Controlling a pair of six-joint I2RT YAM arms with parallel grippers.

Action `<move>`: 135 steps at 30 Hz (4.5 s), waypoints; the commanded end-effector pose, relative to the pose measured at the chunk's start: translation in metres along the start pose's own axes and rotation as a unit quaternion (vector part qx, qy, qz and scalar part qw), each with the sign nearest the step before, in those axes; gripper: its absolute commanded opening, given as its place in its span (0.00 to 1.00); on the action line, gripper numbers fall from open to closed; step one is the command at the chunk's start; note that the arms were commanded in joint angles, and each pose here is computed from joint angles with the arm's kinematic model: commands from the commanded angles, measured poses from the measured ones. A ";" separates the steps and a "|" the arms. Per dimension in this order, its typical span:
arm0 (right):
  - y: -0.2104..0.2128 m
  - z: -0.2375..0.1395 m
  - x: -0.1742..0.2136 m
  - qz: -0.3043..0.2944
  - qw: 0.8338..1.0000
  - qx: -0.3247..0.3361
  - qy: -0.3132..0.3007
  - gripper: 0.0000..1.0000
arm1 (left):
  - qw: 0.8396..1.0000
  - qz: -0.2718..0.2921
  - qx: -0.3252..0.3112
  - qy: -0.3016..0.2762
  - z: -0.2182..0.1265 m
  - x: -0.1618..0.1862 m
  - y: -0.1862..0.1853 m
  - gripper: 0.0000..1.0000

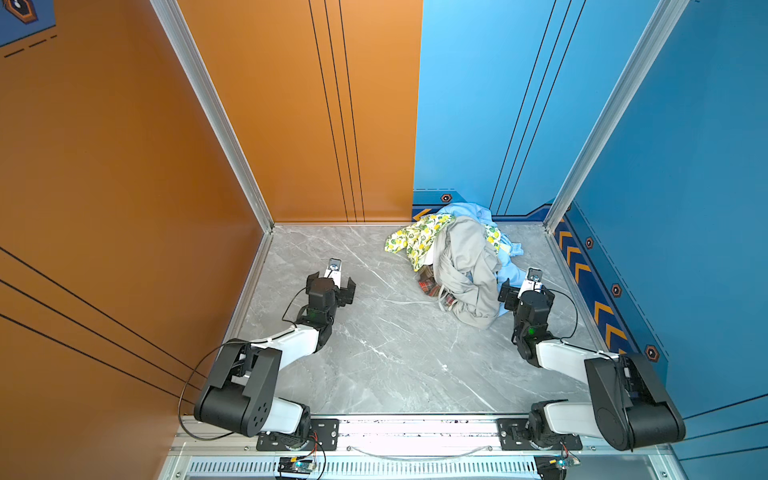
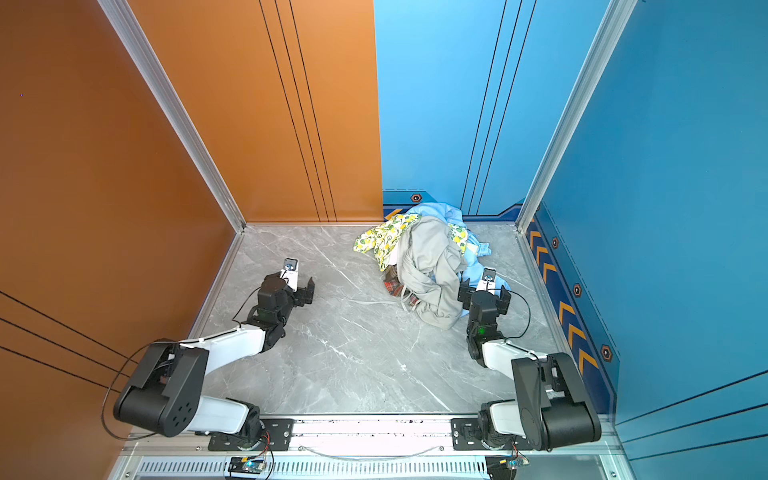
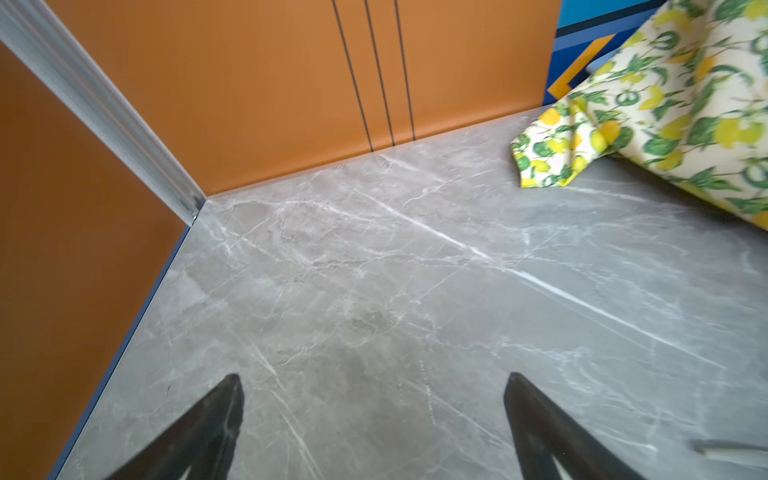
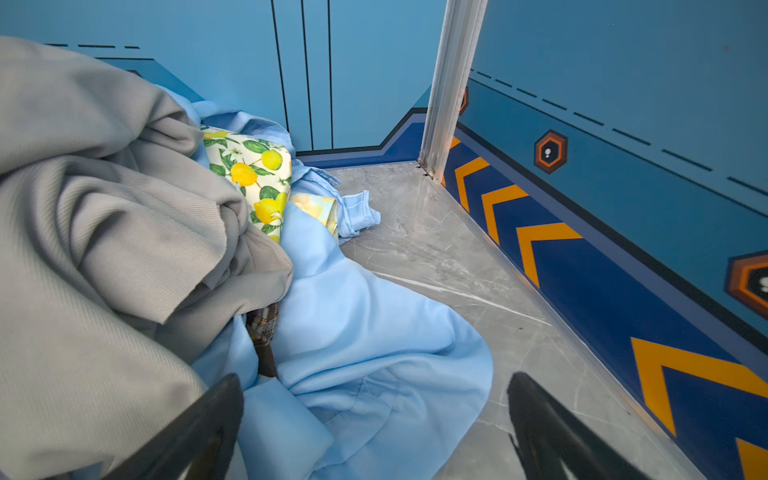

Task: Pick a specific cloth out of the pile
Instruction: 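Reach left gripper to the plaid shirt while right gripper nears the sweatshirt, then close the left gripper on the plaid shirt edge while the right gripper holds the pile, then lift the plaid shirt up out of the pile with the left gripper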

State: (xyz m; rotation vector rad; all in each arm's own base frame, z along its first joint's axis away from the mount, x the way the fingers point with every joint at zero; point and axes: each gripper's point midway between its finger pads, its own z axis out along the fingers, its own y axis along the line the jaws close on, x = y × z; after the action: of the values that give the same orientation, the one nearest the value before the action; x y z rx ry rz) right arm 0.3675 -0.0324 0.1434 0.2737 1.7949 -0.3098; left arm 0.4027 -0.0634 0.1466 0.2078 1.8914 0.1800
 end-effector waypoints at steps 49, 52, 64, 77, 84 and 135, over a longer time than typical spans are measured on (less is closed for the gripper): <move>0.125 -0.115 -0.087 -0.017 0.922 -0.382 -0.063 1.00 | 0.804 -0.426 0.288 0.299 0.034 -0.004 -0.265 0.53; 0.145 -0.128 -0.080 -0.063 0.905 -0.417 -0.057 1.00 | 0.800 -0.430 0.288 0.303 0.033 -0.003 -0.267 0.51; 0.180 -0.151 -0.061 -0.159 0.875 -0.456 -0.035 0.96 | 0.805 -0.419 0.267 0.325 0.035 0.007 -0.276 0.49; 0.173 -0.147 -0.066 -0.154 0.886 -0.434 -0.047 0.98 | 0.804 -0.417 0.265 0.330 0.044 0.013 -0.292 0.47; 0.167 -0.144 -0.069 -0.147 0.895 -0.418 -0.054 0.99 | 0.803 -0.422 0.257 0.334 0.055 0.021 -0.298 0.46; 0.096 -0.103 -0.140 0.066 0.954 -0.289 -0.050 1.00 | 0.822 -0.370 0.432 0.003 -0.027 -0.382 -0.270 0.00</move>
State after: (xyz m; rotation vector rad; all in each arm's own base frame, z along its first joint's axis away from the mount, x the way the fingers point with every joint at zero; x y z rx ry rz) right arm 0.3431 0.0907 0.2827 -0.0484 1.7005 0.2685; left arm 0.5013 -0.4100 0.4166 -0.0419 1.8611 -1.1999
